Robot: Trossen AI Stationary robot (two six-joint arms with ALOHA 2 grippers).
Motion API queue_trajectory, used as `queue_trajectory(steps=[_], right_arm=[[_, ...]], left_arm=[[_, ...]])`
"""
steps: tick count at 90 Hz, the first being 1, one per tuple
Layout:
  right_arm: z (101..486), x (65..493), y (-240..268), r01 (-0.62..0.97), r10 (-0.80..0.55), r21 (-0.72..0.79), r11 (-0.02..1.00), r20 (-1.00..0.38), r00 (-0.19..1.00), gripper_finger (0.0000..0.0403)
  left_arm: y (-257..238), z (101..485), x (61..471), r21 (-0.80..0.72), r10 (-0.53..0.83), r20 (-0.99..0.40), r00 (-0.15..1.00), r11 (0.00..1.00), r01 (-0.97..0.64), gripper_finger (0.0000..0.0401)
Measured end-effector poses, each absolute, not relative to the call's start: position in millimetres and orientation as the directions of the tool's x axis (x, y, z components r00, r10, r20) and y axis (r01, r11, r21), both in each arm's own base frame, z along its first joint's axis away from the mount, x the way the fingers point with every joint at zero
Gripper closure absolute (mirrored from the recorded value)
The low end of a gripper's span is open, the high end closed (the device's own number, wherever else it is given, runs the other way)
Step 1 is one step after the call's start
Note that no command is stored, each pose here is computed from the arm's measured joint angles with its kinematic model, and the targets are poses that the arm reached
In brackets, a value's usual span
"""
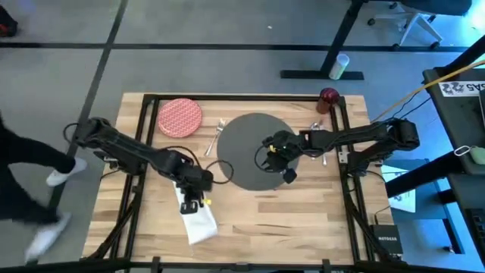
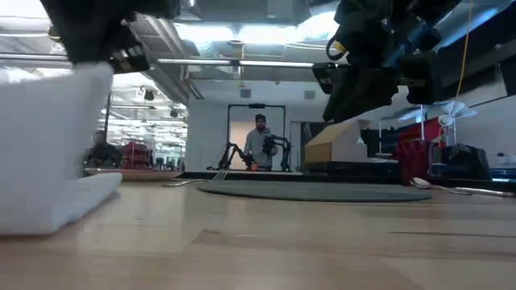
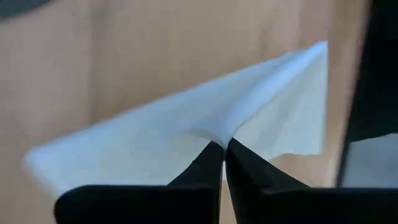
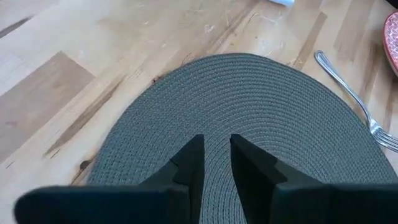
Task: Set table place
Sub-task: Fold the white table napkin
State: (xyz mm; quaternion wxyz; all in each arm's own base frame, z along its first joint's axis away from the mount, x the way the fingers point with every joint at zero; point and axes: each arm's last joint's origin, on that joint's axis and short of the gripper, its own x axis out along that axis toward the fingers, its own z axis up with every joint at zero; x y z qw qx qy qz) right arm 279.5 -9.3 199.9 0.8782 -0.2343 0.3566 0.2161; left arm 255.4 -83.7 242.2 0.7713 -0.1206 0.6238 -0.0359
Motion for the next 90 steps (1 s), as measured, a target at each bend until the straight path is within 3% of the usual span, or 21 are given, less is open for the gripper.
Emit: queue_trajectory(steps=[12, 34, 56, 90], right_arm=[[200, 279, -9, -0.546, 0.212, -0.258, 0.797, -0.728, 0.652, 0.0338], [200, 279, -9, -0.546, 0.212, -0.257, 0.797, -0.728, 0.652, 0.0338], [200, 279, -9, -0.546, 0.212, -0.257, 0.797, -0.728, 0.652, 0.0338], [200, 279, -9, -0.547, 0.212, -0.257, 0.797, -0.729, 0.651, 0.0338]], left_arm=[[-75, 240, 249, -0.176, -0.154, -0.977, 0.15, 0.974, -0.142, 0.0401], [-57, 240, 250, -0.14, -0.118, -0.985, 0.128, 0.974, -0.179, 0.0401], [-40, 239, 241, -0.071, -0.071, -0.997, 0.012, 0.961, -0.269, 0.0401], [-26, 238, 242, -0.063, -0.064, -0.998, 0.007, 0.942, -0.331, 0.0401]])
